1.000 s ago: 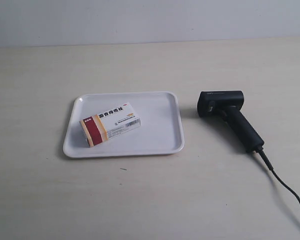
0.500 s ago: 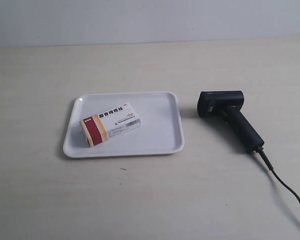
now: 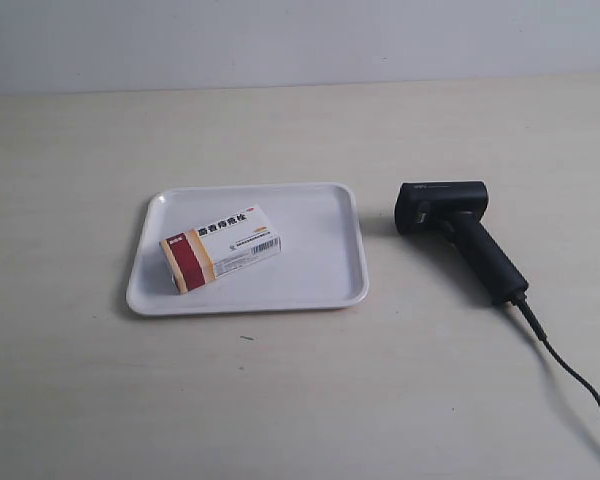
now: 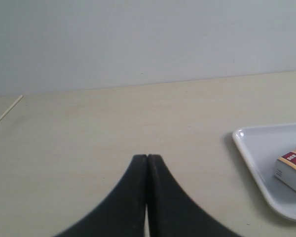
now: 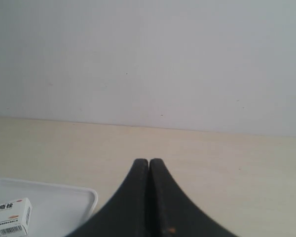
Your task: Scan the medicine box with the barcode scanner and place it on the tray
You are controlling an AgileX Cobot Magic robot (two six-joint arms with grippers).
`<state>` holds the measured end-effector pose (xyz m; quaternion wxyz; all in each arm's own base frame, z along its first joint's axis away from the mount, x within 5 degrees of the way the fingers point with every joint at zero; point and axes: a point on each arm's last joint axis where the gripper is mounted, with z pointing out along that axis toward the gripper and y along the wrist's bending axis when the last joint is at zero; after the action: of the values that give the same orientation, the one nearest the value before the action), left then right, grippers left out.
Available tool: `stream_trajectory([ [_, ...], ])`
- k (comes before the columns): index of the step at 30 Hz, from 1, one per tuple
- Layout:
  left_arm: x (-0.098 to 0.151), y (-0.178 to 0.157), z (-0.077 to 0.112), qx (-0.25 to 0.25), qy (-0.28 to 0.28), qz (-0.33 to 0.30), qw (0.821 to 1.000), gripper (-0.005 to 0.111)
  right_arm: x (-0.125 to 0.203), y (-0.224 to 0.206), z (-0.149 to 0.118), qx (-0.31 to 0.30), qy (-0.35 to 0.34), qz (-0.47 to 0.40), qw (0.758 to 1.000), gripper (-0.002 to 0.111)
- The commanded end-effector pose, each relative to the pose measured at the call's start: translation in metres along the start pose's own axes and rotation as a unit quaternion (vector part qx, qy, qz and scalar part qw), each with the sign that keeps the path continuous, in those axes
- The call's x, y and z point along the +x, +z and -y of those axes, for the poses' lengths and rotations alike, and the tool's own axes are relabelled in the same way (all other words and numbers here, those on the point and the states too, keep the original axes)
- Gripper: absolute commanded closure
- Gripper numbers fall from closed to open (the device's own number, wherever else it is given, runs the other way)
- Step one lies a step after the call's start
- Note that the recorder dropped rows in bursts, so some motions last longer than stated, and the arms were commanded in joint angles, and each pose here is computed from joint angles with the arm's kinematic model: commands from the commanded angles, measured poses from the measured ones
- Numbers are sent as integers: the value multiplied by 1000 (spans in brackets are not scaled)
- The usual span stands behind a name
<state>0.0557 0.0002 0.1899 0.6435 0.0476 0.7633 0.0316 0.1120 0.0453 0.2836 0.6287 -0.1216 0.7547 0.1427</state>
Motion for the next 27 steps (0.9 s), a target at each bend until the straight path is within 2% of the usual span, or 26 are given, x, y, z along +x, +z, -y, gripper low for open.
stream_trajectory([
  [1,0,0,0,1,-5,3,1000,106,-1,-1,0,1,-1,5,1000,108],
  [4,0,0,0,1,-5,3,1000,106,0,-1,0,1,7,5,1000,108],
  [6,0,0,0,1,-5,3,1000,106,11,-2,1,2,19,-11,1000,108],
  [12,0,0,0,0,-3,3,1000,106,80,-7,5,3,39,-39,998,108],
  [14,0,0,0,0,-3,3,1000,106,94,-10,6,6,51,-42,998,108],
  [27,0,0,0,0,-3,3,1000,106,96,-15,6,4,52,-31,998,108],
])
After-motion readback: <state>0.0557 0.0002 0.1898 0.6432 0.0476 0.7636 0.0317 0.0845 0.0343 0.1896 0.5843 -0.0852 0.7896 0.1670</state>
